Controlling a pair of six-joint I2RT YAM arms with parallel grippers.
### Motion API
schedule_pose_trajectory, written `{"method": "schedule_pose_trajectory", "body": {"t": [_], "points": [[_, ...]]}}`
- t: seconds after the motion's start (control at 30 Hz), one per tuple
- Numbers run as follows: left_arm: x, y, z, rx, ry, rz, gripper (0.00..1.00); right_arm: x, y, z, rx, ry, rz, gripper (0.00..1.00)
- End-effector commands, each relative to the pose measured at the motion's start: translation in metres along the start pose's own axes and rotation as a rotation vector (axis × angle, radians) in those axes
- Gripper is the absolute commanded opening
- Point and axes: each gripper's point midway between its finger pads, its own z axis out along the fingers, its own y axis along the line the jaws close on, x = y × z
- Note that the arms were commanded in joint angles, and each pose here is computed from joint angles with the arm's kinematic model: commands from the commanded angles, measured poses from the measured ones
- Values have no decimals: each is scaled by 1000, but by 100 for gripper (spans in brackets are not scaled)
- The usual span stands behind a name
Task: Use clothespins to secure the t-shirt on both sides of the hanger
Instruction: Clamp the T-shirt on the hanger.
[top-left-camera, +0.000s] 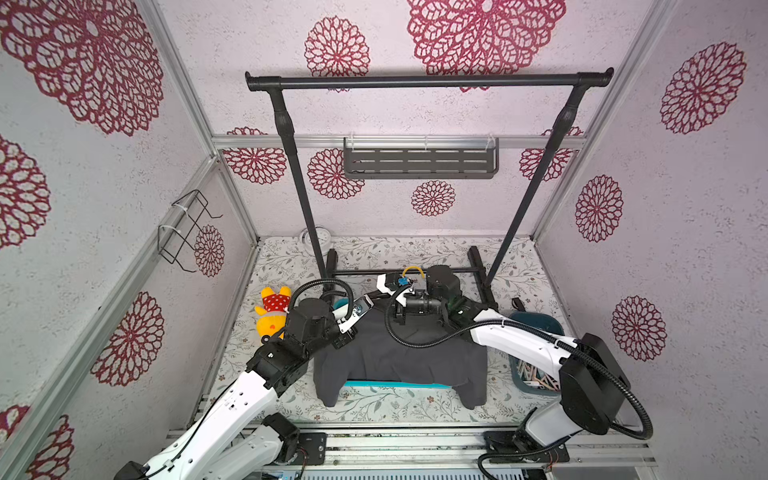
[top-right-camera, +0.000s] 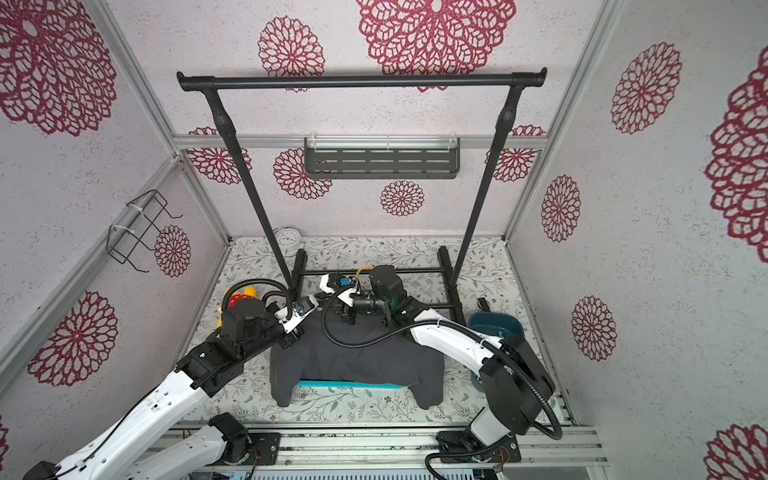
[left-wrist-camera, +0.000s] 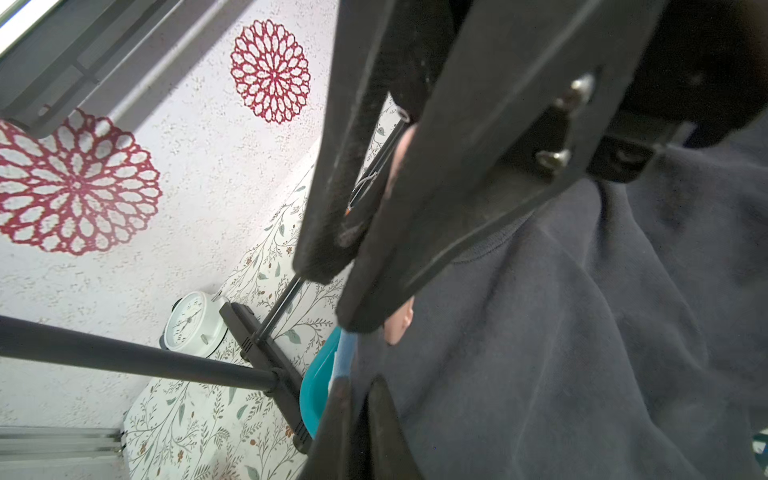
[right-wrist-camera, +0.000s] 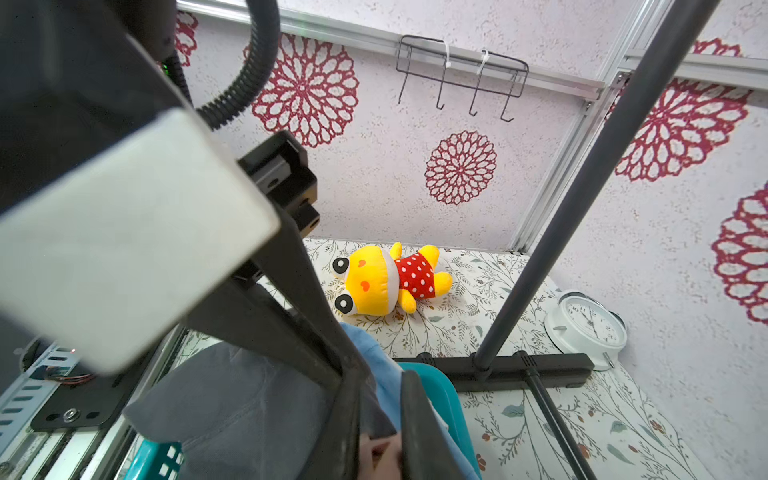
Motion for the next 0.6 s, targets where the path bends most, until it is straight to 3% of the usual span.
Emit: {"method": "schedule_pose_trajectory", "body": {"t": [0.0,0.3,0.57], "points": [[-67,40,-24,-121,-238,-40,0,35,30,7,-87,134,63,0],[-73,40,-29,-106,-279,-68,0,38,25,14,-40,173,23,0],[-65,38,-27,-115,-261,-60,0,18,21,10,-2,100,28,0]]}}
